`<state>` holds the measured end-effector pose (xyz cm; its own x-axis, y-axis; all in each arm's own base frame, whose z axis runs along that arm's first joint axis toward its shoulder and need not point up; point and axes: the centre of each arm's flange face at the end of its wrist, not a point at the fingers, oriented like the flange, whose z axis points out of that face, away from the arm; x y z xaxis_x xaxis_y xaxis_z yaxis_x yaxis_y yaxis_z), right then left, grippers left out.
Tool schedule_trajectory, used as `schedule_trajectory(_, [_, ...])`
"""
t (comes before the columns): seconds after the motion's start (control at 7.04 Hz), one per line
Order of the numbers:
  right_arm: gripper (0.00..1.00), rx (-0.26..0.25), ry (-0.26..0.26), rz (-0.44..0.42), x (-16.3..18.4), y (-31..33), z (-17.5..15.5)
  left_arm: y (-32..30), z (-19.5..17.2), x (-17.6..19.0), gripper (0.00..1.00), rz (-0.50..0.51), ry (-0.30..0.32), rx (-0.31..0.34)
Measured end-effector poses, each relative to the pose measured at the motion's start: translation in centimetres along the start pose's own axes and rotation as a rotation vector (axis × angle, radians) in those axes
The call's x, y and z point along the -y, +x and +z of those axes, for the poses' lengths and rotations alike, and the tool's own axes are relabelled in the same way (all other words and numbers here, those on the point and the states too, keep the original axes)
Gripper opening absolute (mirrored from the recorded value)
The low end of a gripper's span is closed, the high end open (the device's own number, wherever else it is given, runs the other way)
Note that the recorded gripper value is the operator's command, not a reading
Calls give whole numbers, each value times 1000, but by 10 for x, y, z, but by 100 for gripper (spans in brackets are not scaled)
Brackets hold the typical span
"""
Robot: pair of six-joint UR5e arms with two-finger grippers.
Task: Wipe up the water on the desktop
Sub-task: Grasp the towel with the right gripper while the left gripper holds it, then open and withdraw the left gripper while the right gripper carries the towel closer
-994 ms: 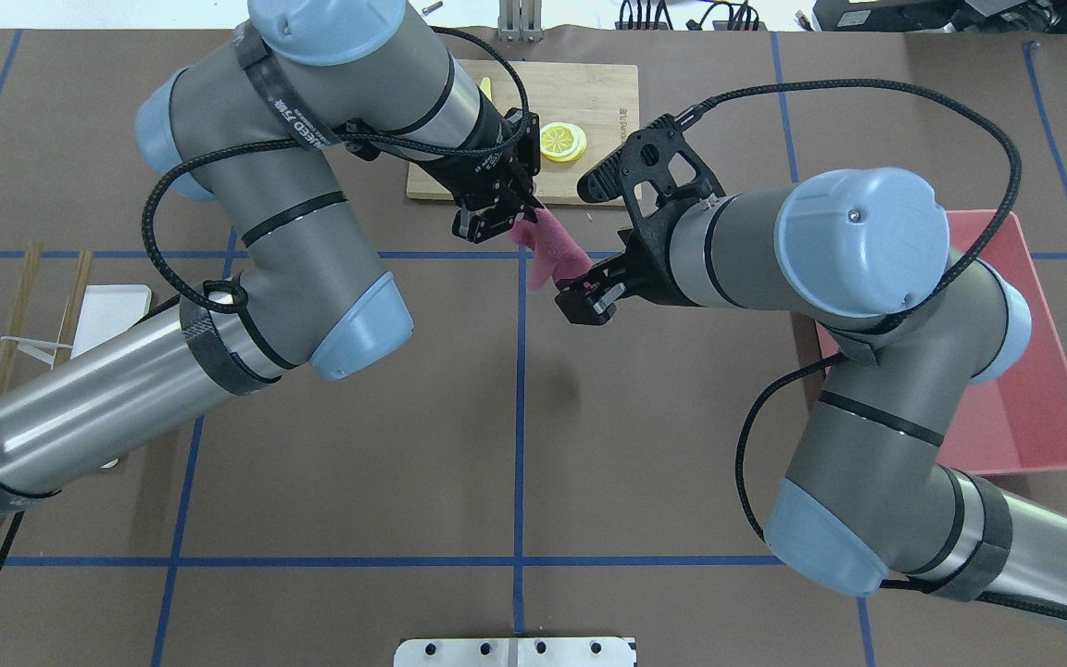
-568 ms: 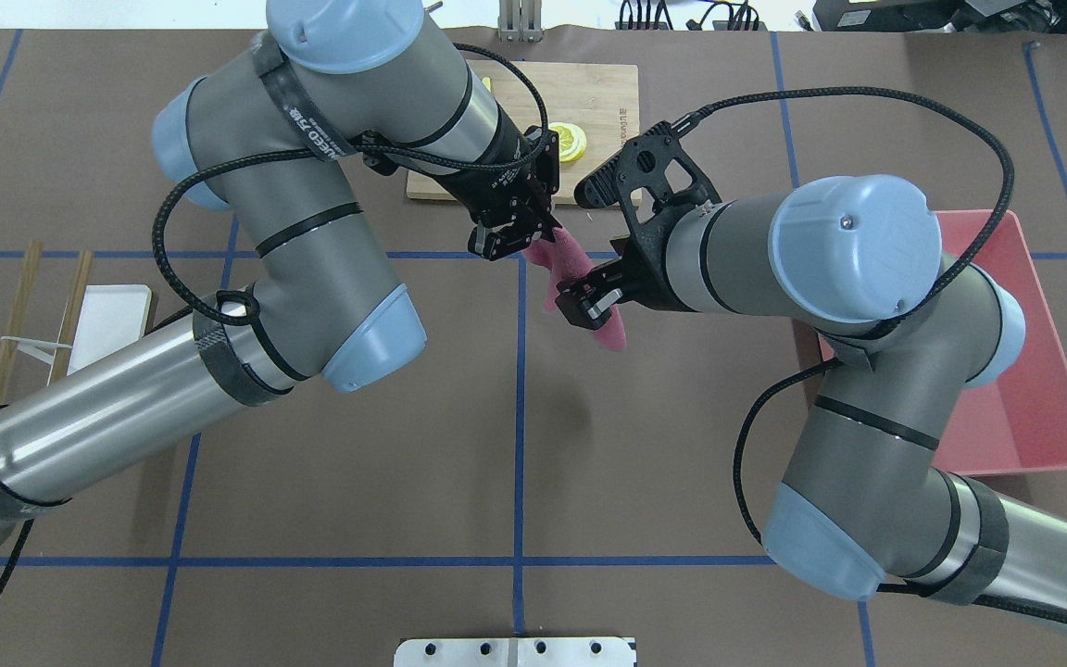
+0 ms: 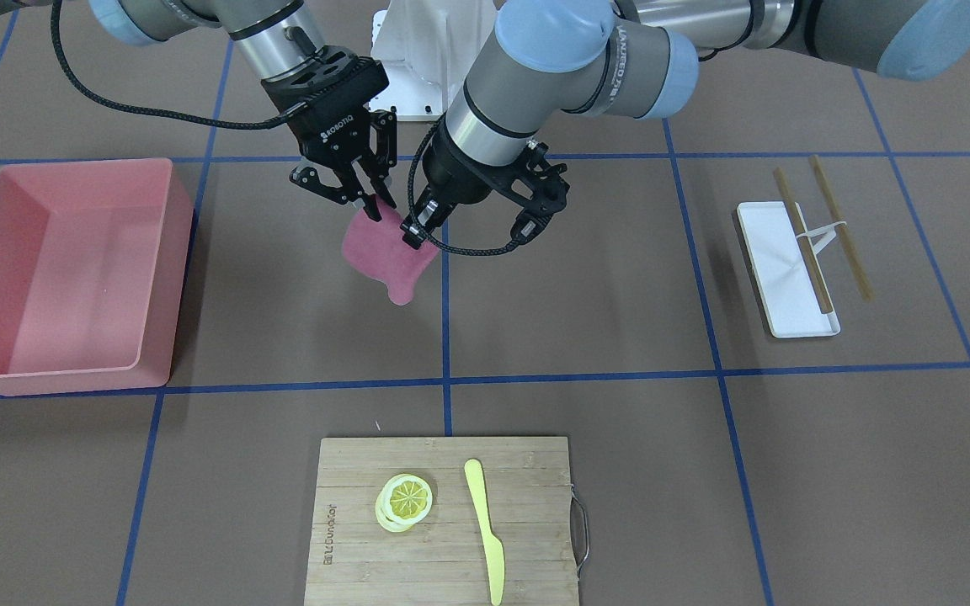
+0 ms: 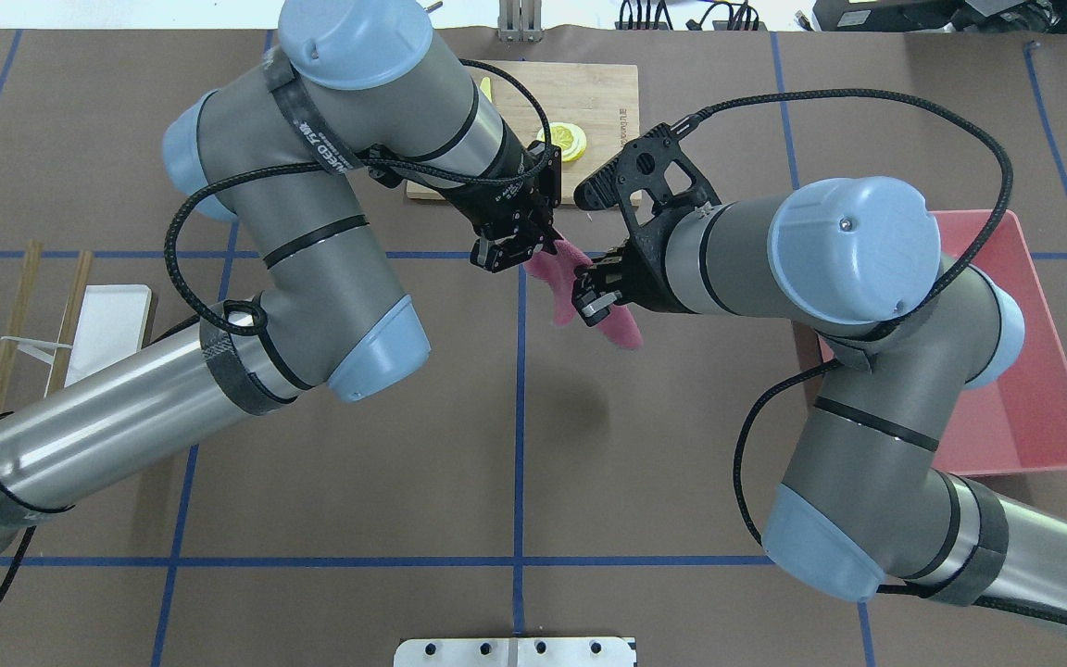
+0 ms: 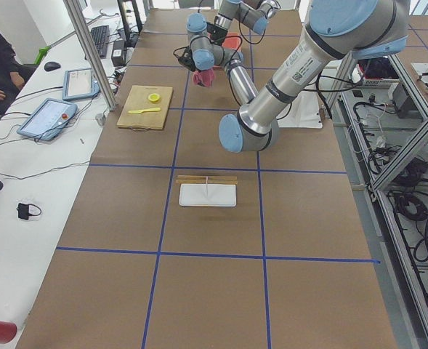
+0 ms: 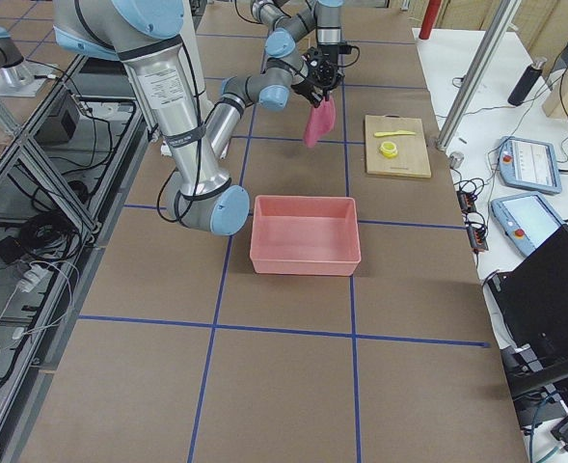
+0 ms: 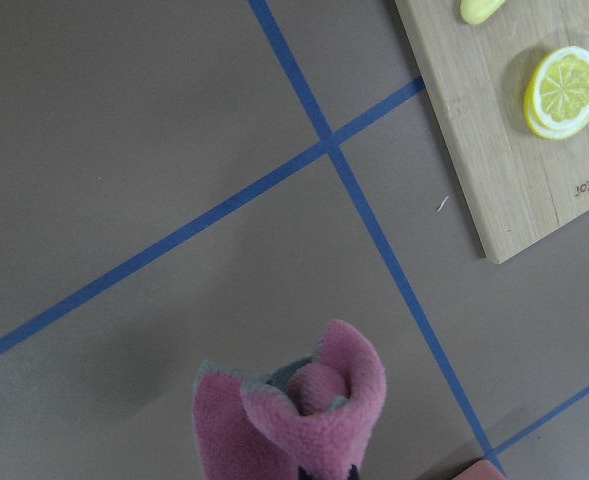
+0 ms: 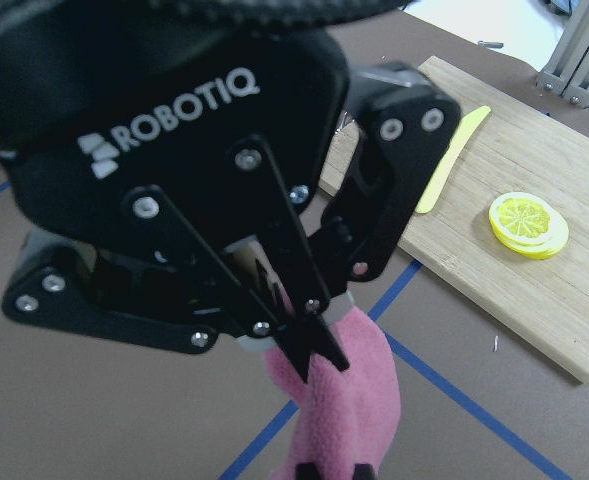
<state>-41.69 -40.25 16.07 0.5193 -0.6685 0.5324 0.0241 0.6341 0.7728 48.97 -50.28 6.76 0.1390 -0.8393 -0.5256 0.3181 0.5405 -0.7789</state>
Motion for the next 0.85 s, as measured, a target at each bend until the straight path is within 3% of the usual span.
schedule_trajectory(0.14, [0, 0, 0, 0, 0, 0, 0, 0, 0, 0, 99, 3, 0, 0])
schedule_trajectory(0.57, [0, -5, -2, 1, 0, 1, 0, -4, -2, 9, 98, 79, 38, -32])
schedule_trajectory(0.85, [0, -39, -8, 5, -5, 11, 2, -8, -32, 32, 98, 113, 102, -50])
